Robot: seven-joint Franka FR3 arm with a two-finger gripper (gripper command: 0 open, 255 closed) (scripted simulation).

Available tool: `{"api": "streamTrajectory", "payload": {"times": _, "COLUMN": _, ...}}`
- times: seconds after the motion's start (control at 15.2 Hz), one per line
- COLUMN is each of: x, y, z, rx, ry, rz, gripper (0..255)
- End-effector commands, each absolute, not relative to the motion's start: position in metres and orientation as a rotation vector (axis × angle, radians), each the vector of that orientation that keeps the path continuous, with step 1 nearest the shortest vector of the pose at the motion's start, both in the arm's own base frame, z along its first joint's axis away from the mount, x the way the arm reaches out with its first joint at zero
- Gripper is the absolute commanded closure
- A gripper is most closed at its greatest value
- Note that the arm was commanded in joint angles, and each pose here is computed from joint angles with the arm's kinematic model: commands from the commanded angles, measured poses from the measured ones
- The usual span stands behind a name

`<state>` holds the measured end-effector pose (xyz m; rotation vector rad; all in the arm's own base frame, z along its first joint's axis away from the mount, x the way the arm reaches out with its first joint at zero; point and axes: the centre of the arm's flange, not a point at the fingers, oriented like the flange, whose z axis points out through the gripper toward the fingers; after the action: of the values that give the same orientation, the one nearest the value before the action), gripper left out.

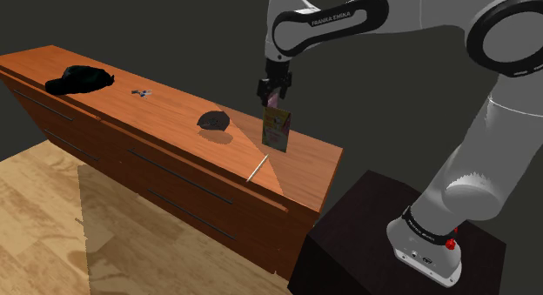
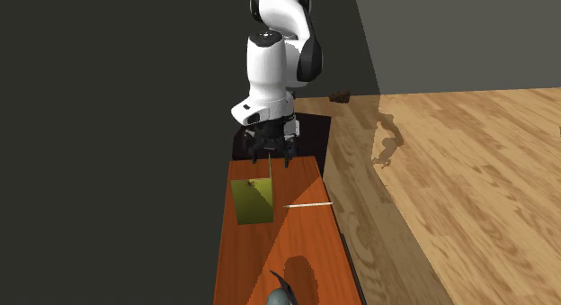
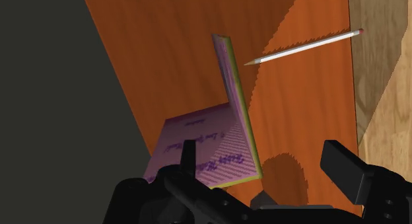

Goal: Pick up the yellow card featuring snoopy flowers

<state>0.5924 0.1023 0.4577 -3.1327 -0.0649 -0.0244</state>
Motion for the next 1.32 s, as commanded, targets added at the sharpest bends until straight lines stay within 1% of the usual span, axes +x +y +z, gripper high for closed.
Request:
{"api": "streamTrajectory", "payload": {"times": 0.0, "x": 0.615, "y": 0.111, "z": 0.444, "rx": -3.14, "ry": -0.069, "rz": -0.019, "gripper": 0}}
{"api": "streamTrajectory", "payload": {"times": 0.59, "x": 0.615, "y": 0.111, "z": 0.404, "rx": -3.14, "ry": -0.069, "rz": -0.019, "gripper": 0}}
{"api": "streamTrajectory", "payload": {"times": 0.66, "x": 0.615, "y": 0.11, "z": 0.405, "rx": -3.14, "ry": -0.069, "rz": -0.019, "gripper": 255}}
{"api": "streamTrajectory", "payload": {"times": 1.25, "x": 0.615, "y": 0.111, "z": 0.404, "rx": -3.14, "ry": -0.069, "rz": -0.019, "gripper": 255}}
